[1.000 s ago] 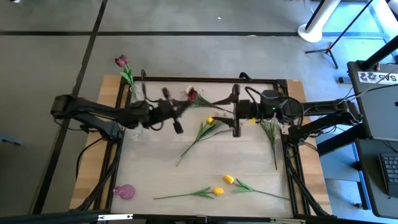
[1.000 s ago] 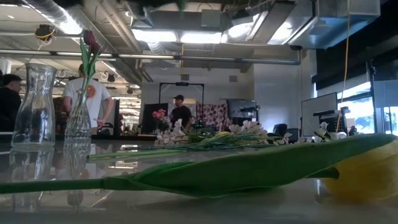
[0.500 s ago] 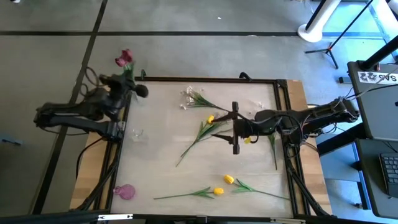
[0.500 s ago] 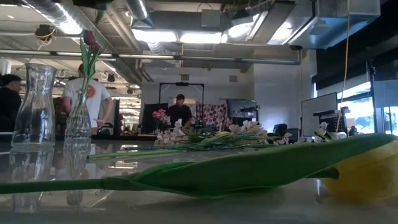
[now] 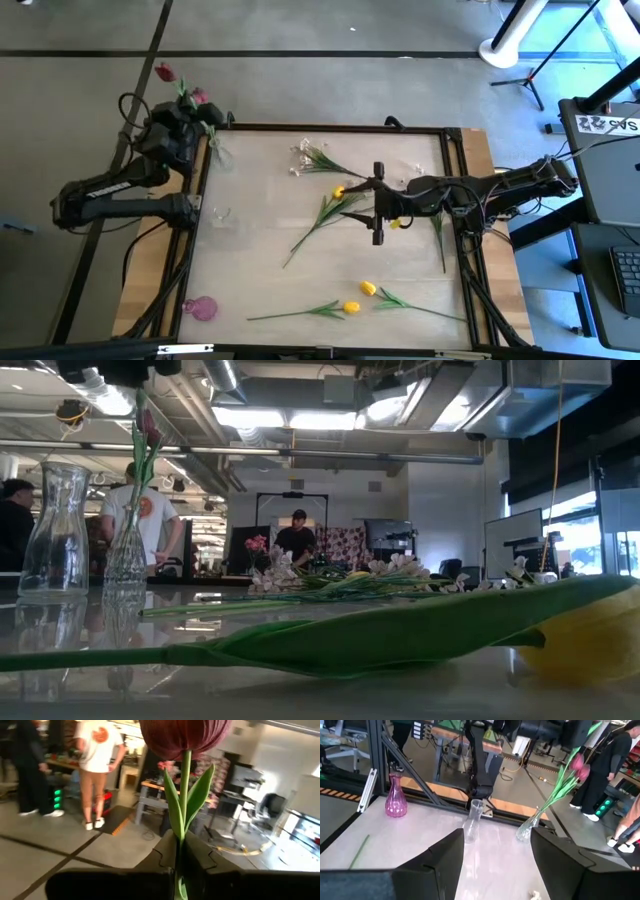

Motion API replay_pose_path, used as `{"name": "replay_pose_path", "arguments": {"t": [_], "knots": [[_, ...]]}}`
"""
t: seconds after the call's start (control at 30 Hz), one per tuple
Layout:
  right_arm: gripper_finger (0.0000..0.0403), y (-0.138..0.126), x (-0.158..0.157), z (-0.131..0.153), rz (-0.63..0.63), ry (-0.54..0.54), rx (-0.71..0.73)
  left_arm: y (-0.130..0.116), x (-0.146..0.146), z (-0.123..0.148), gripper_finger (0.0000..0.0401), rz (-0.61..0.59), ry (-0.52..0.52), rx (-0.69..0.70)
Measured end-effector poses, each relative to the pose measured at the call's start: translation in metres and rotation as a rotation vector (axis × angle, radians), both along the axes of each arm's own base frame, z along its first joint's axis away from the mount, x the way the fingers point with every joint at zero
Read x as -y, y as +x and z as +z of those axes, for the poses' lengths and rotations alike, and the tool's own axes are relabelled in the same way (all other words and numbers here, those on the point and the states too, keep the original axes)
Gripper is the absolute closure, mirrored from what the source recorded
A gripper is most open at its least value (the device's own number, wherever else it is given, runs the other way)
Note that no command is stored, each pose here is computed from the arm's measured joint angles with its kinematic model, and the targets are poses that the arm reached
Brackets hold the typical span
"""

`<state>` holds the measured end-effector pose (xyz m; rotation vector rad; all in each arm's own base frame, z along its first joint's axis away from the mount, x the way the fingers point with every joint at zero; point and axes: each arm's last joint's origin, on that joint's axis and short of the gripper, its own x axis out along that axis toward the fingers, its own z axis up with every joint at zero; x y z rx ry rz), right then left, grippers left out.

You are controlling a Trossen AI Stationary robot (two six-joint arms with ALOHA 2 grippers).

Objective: Sort flowers into vase by color
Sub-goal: Put the red flower into the top transparent vase

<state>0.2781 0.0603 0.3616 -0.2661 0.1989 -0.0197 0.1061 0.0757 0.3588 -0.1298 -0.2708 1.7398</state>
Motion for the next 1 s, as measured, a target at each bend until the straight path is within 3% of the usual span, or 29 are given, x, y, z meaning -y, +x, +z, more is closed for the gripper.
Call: {"name": "replay_pose_path", "arguments": {"t": [0.37,0.57,0.77,1.0], "knots": [[0.0175,0.000,0.000,-0.001,-0.007,0.014,-0.008,-0.004,-0.003,-0.004,0.0394,0.113,-0.012,0.078],[0.0175,0.000,0.000,-0.001,-0.019,0.020,-0.007,-0.004,-0.002,-0.002,0.0393,0.100,0.005,0.142],[0.0175,0.000,0.000,-0.001,-0.021,0.021,-0.006,-0.005,0.006,0.006,0.0394,0.166,-0.041,0.082],[0.0175,0.000,0.001,-0.001,-0.022,0.026,-0.006,-0.003,0.017,0.010,0.0395,0.084,-0.040,0.111]]}}
